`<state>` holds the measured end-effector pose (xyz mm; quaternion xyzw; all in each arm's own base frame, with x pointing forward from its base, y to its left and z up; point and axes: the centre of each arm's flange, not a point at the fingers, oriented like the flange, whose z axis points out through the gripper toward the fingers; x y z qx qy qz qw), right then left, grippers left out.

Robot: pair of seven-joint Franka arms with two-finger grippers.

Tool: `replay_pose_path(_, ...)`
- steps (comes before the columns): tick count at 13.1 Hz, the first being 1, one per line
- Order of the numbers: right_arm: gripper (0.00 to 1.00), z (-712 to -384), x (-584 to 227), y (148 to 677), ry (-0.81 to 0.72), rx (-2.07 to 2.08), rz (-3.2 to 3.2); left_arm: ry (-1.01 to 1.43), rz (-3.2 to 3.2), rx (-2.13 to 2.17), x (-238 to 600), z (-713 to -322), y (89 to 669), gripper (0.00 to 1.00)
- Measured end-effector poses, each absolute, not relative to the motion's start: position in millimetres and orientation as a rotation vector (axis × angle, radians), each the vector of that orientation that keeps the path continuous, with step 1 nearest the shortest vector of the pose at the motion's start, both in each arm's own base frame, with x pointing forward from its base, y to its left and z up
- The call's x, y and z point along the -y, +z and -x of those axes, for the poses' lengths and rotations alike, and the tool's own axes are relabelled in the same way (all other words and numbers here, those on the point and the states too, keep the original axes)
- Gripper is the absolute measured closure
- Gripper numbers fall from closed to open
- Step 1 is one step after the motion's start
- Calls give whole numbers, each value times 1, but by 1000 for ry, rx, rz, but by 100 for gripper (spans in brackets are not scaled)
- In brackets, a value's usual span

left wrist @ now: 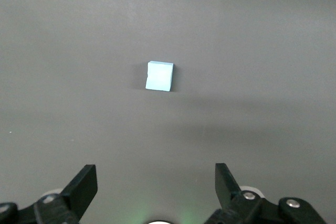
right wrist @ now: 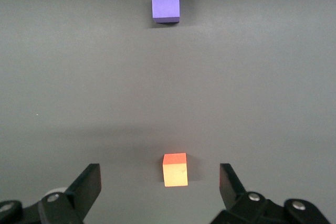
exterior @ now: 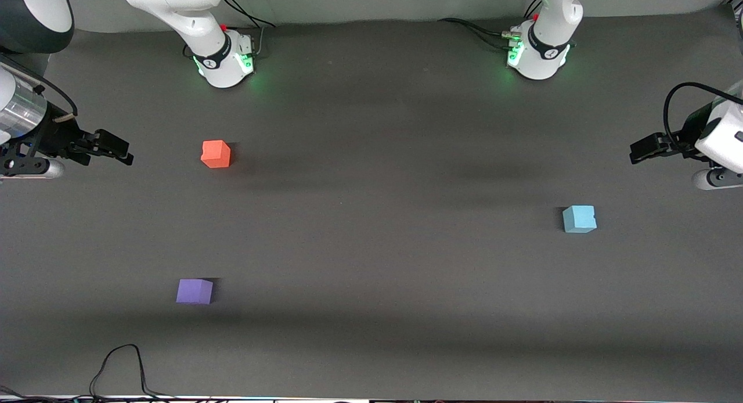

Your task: Place blue block between orange and purple blocks

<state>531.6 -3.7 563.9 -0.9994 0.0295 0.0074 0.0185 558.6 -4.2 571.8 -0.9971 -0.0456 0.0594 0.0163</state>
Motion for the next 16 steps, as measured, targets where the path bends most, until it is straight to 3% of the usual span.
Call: replay_pose_path(16, 0, -521, -20, 566, 135, -111, 3118, 208, 3101, 139, 4, -559, 566, 0)
